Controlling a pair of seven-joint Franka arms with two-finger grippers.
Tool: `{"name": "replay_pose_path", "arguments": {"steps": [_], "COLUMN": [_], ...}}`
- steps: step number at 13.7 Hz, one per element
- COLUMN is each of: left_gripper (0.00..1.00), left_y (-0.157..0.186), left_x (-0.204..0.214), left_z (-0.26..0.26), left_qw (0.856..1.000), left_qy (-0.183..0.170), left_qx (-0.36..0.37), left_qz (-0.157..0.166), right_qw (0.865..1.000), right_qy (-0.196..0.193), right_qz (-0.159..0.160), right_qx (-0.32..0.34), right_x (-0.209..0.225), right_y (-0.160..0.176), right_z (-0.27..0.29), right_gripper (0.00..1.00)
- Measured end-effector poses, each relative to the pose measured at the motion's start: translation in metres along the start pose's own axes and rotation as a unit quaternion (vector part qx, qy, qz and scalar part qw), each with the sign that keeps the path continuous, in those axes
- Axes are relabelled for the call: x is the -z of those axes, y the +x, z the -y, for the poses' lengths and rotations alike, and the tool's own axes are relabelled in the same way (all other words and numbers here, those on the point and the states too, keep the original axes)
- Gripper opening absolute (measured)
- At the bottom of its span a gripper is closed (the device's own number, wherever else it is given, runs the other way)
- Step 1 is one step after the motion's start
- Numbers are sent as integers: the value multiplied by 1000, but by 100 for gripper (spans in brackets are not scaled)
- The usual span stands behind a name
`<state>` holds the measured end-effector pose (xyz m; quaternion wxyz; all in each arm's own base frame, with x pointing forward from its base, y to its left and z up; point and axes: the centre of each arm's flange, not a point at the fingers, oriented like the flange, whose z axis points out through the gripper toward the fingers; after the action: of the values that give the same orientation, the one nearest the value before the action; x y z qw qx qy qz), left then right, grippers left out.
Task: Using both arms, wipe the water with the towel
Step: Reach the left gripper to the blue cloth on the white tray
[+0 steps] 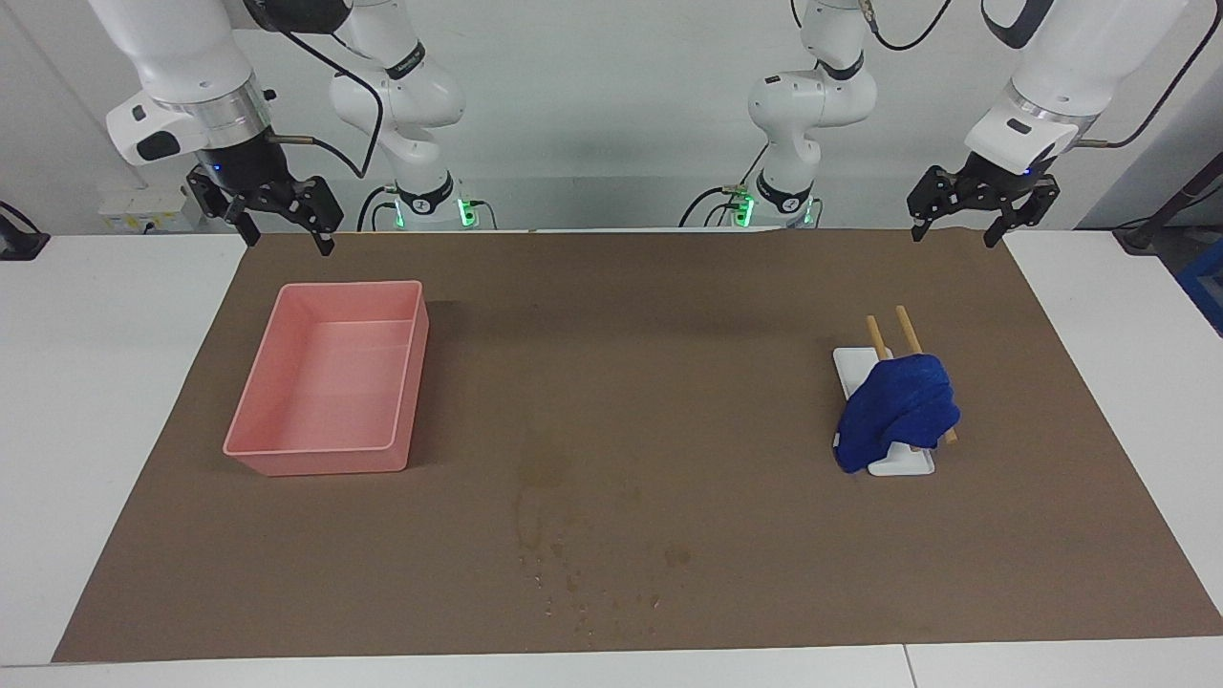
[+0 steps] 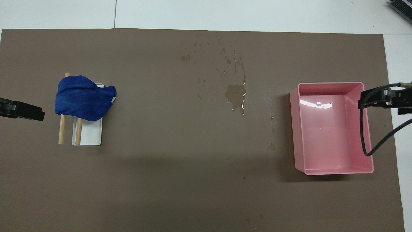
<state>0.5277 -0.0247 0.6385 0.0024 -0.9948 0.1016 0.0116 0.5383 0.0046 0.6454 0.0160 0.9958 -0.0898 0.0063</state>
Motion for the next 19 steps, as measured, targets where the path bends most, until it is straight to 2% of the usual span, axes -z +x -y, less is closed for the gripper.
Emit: {"name": "replay_pose_path", "arguments": {"steps": [5,9,12,16,19], "left_gripper": [100,100,100,100,100], "left_y": [1,10,20,59,79], "left_x": [-1,-32,-53,-119,-167], "left_z": [1,11,36,59,59], "left_qw": [1000,997,993,987,986], "left_qy": [1,14,21,18,11], "left_qx": [1,10,30,75,98], "left_qz": [-3,-74,-111,-139,-138], "right_qw": [1000,1000,1000,1000,1000], "right_qy": [-1,-2,-3,-3,-3], "right_qz": [4,14,20,20,20], "right_qx": [0,0,0,0,1], "right_x": [2,-2,-6,-6,-6], "right_y": [2,10,11,11,11], "right_z": [0,1,2,2,3], "right_gripper": [100,100,100,100,100]}}
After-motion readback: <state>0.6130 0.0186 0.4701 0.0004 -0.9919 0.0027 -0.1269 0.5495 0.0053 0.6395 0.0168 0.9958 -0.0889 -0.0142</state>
